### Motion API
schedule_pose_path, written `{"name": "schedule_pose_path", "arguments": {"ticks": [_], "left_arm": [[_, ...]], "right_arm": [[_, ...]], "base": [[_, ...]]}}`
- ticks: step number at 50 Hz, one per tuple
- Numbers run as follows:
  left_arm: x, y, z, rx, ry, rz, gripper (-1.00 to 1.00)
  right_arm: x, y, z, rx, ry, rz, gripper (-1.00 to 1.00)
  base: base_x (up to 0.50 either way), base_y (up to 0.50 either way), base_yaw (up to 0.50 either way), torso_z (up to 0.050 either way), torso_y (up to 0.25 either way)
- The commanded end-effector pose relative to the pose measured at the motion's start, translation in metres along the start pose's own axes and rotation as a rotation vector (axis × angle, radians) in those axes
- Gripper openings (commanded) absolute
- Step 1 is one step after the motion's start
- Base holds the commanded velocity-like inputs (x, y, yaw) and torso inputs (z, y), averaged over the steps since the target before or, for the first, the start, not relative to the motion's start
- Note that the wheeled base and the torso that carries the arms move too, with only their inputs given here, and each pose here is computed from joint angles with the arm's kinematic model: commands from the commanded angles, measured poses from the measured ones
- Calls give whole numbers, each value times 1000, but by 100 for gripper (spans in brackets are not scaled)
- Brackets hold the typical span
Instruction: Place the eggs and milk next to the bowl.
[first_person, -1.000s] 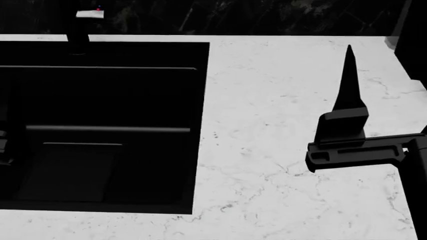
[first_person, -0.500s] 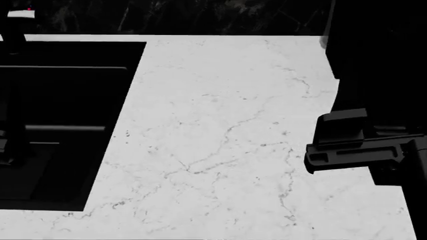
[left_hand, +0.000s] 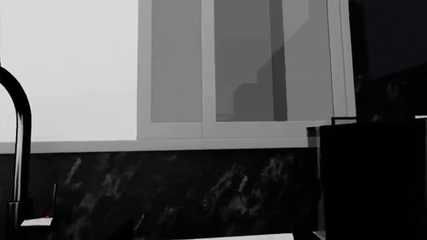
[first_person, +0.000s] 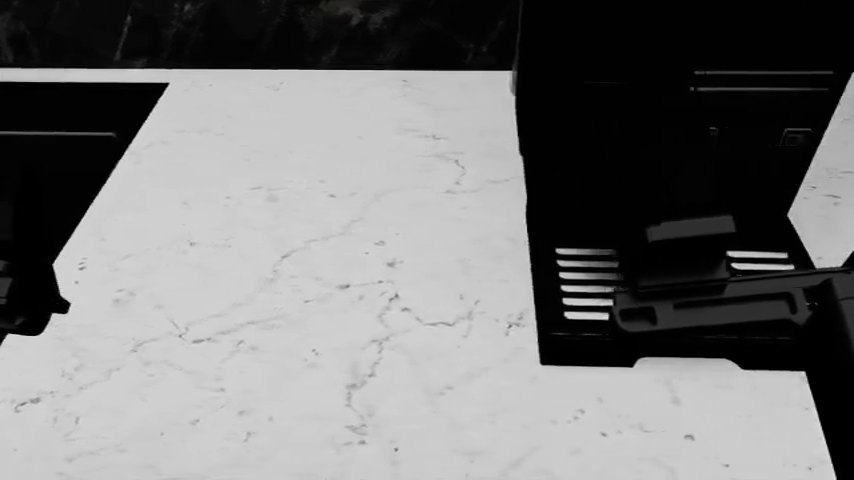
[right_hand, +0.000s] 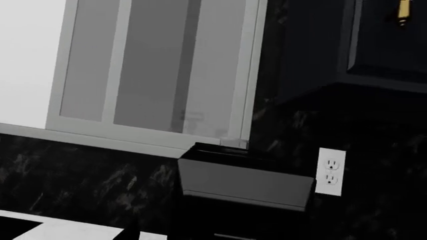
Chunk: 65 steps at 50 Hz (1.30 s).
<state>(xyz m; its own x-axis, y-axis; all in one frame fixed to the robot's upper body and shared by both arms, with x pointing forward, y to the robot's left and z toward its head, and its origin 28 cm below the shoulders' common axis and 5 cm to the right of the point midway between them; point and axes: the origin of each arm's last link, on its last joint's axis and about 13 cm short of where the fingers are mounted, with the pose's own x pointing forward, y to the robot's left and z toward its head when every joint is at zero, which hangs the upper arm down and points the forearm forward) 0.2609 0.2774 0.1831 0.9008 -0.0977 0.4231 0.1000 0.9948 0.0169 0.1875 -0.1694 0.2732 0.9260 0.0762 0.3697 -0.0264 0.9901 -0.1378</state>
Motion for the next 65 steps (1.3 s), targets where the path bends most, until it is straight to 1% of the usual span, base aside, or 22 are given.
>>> {"name": "schedule_pose_path", "arguments": {"ticks": [1, 35, 45, 60, 65], "left_arm": [[1, 1, 2, -5, -11, -3, 100], [0, 2, -2, -3, -8, 2, 100], [0, 3, -1, -3, -8, 7, 100], [-1, 2, -2, -4, -3, 5, 100], [-1, 1, -3, -3, -2, 4, 100]], "right_arm": [[2, 0, 3, 6, -28, 14, 100], [1, 1, 5, -1, -25, 20, 100], [5, 3, 1, 2, -12, 35, 100], [2, 2, -1, 11, -2, 19, 100], [1, 1, -1, 12, -4, 15, 100]], "base": [[-1, -500, 0, 0, 0], [-1, -500, 0, 0, 0], [-1, -493, 0, 0, 0], [0, 0, 0, 0, 0], [252, -2, 0, 0, 0]]}}
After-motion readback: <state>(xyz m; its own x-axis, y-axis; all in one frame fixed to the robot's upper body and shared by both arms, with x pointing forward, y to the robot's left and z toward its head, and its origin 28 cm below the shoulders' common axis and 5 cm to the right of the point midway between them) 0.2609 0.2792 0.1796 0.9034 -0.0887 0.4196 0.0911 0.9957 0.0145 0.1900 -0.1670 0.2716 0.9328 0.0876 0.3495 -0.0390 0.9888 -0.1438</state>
